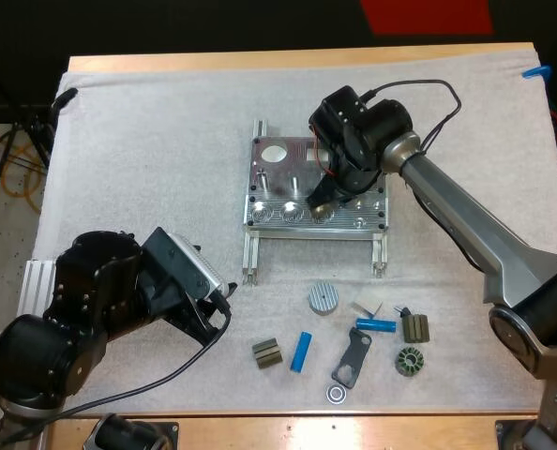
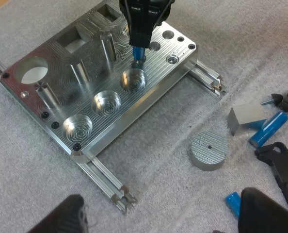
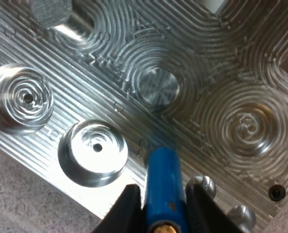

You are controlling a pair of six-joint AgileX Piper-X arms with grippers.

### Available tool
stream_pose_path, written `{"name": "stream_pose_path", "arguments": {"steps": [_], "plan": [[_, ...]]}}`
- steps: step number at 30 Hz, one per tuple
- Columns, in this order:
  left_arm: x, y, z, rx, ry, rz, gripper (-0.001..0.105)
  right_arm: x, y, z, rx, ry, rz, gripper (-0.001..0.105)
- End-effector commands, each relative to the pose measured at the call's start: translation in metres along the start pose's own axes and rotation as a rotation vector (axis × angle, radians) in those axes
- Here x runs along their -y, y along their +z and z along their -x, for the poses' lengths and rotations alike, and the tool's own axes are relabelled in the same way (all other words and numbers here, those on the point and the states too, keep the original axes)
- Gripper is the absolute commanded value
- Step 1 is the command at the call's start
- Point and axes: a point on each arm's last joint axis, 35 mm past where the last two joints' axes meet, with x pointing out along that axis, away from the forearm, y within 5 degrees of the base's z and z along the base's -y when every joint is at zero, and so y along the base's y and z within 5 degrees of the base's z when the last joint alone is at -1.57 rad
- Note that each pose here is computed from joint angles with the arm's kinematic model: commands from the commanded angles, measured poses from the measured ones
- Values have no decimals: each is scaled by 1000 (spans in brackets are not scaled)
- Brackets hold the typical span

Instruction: Load cells from left to right

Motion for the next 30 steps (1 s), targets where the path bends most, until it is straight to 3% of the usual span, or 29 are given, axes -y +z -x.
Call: {"name": "stream_pose_path", "arguments": {"steps": [1,30], "plan": [[1,0,2,8,6,13,64,3,1,3,11,-9,6,0],[1,0,2,8,6,13,64,3,1,-4,-6,-1,7,0]]}}
